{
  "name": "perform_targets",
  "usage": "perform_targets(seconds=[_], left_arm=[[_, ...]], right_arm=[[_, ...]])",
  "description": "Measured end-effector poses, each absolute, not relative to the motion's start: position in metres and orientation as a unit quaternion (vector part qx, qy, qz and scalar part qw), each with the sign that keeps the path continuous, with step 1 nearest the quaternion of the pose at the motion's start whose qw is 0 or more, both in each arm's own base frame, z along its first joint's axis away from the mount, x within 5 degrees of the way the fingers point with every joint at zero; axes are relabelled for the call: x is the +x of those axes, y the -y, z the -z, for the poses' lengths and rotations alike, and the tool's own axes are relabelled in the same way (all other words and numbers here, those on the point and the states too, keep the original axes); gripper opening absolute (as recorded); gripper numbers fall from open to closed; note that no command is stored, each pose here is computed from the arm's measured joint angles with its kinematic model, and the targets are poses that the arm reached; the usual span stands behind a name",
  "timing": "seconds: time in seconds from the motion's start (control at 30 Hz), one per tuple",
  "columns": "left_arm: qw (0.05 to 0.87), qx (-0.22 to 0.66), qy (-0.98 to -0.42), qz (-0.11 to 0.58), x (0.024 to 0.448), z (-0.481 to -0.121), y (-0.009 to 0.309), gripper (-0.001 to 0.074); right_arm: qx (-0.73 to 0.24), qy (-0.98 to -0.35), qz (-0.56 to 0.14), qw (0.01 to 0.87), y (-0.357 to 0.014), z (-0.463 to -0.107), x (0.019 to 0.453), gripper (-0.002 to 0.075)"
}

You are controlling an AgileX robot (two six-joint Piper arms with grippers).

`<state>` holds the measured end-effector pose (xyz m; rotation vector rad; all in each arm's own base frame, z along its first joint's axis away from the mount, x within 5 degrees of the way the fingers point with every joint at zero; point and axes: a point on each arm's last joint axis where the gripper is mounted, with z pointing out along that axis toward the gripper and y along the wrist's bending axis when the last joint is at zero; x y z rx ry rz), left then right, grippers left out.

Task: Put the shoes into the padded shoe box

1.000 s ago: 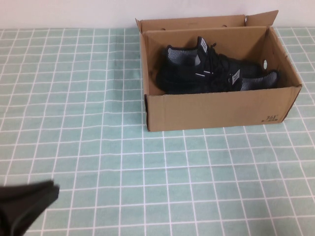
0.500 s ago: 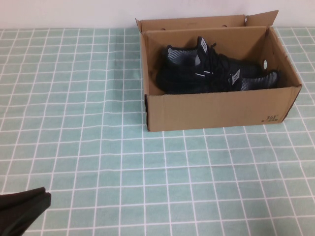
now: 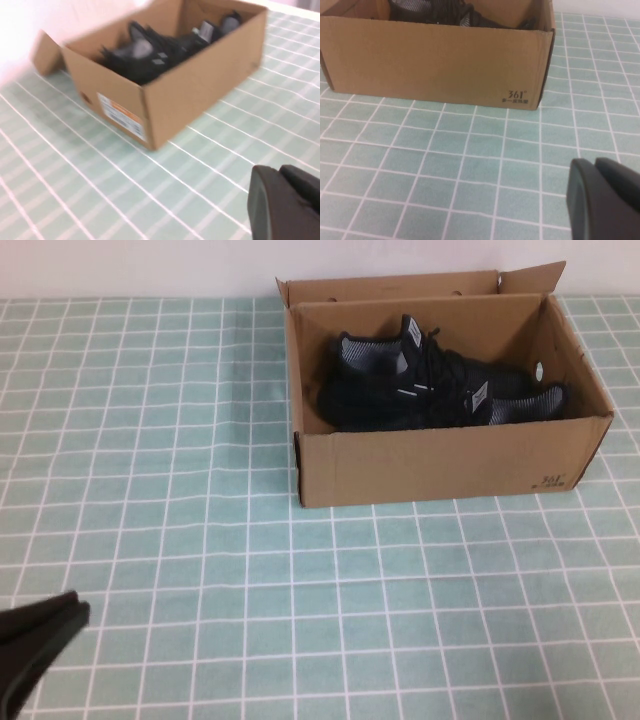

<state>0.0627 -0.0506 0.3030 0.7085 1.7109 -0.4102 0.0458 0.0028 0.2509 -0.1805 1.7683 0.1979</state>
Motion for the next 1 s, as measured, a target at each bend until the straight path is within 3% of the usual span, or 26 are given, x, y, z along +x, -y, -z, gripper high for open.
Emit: perform_targets(seconds=[0.6,0.83,1.0], left_arm=[[0.707,0.093,-0.697,0.082,0.065,-0.222,0.017,-0.0004],[0.722,0.036,-0.689,0.057,0.057,-0.204,0.008,-0.0004],[0.679,0.026,-0.733,0.032,0.056,-0.192,0.005,-0.0004]], right_arm=[[-0.079,-0.771,-0.086,0.626,-0.003,-0.251,0.046,-0.0007],[-0.079,-0.771,-0.086,0.626,-0.003,-0.251,0.046,-0.0007],[-0.079,-0.771,-0.086,0.626,-0.003,-0.251,0.046,-0.0007]])
